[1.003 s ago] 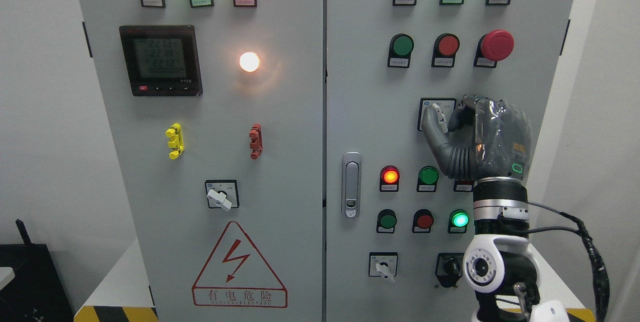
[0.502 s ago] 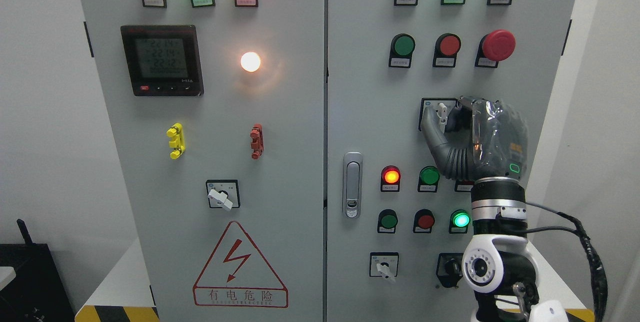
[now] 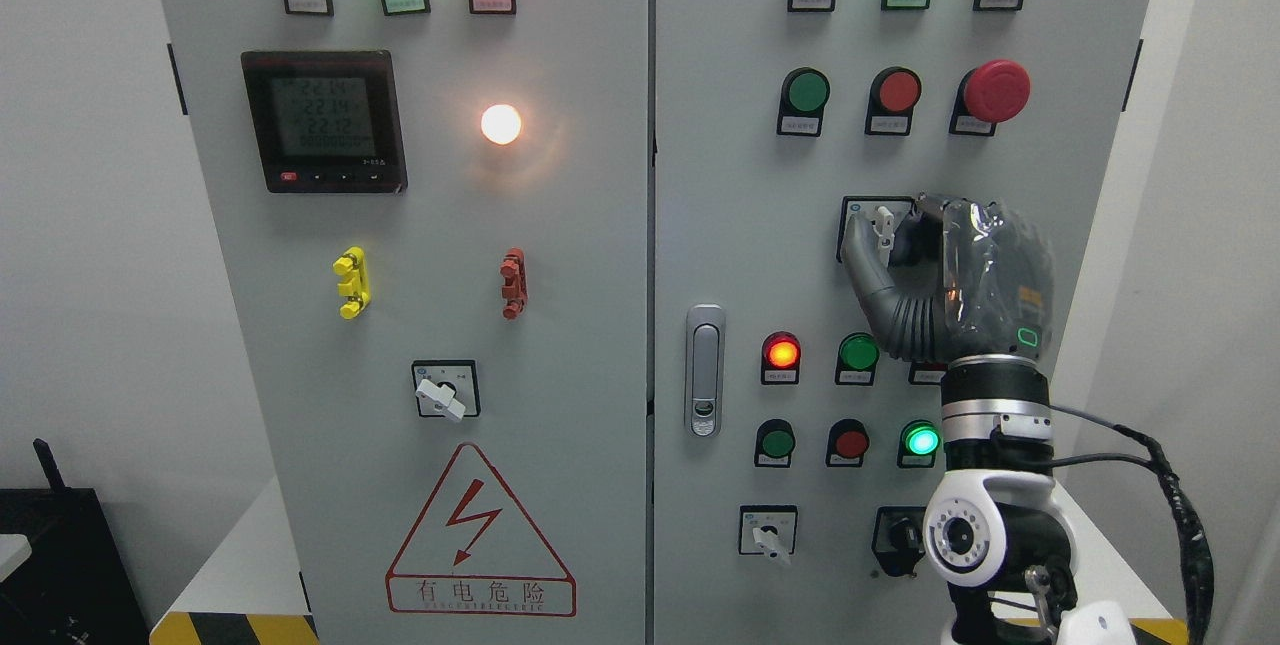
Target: Rotate and turn off gray switch
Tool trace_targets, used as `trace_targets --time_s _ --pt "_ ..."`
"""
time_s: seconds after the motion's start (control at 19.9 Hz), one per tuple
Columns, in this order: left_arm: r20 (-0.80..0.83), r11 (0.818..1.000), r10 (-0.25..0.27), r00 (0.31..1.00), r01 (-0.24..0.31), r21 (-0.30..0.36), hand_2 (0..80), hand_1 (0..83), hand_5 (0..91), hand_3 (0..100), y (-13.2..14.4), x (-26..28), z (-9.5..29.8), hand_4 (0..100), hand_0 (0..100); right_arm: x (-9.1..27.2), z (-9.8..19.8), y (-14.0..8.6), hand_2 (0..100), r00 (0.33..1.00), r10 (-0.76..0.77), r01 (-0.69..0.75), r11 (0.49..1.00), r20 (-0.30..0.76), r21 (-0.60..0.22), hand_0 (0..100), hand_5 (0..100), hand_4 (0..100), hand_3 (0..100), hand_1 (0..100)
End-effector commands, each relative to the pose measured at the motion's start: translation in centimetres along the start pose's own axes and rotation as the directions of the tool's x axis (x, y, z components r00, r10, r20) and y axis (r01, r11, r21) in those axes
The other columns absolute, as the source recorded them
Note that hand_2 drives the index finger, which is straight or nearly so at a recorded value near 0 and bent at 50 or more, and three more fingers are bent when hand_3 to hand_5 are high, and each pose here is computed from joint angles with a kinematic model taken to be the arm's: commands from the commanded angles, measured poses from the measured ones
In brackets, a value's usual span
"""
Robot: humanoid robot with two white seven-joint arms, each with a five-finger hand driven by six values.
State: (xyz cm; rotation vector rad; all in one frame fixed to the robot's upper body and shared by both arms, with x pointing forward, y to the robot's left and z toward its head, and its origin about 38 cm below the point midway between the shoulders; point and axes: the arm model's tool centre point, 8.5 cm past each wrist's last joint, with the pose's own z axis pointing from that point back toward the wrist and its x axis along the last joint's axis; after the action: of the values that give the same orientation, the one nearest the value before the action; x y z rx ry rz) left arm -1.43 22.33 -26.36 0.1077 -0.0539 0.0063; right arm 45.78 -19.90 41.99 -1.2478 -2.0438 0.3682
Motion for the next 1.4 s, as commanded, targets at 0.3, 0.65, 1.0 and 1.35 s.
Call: trace_targets --time_s 0.3,0.65,1.0,1.35 --pt "-0.026 1.0 0.022 0.999 -0.022 0.003 0.0 38.9 0.0 0 0.0 -0.8 0.1 0 12 -0.1 0.1 -0.4 80 1.0 0.003 -0.003 1.0 0.007 -0.01 53 78 72 85 30" --pt "-0.026 1.0 0.022 0.999 -0.022 0.003 0.0 38.9 0.0 0 0.0 -0.8 0.1 0 12 0.1 0.1 -1.0 80 1.0 0.002 -0.002 1.0 0.02 -0.024 53 78 72 85 31" --pt "-0.026 1.0 0.022 0.999 -0.022 0.002 0.0 38.9 0.0 0 0.0 -0.8 0.1 0 12 0.7 0.3 -1.9 80 0.999 -0.004 0.007 0.999 0.044 -0.05 54 78 72 85 32" --pt "-0.026 1.0 0.02 0.999 -0.02 0.002 0.0 38.9 0.0 0 0.0 -0.8 0.1 0 12 0.7 2.2 -3.2 79 0.996 -0.001 0.008 0.997 0.087 -0.08 47 78 72 85 35"
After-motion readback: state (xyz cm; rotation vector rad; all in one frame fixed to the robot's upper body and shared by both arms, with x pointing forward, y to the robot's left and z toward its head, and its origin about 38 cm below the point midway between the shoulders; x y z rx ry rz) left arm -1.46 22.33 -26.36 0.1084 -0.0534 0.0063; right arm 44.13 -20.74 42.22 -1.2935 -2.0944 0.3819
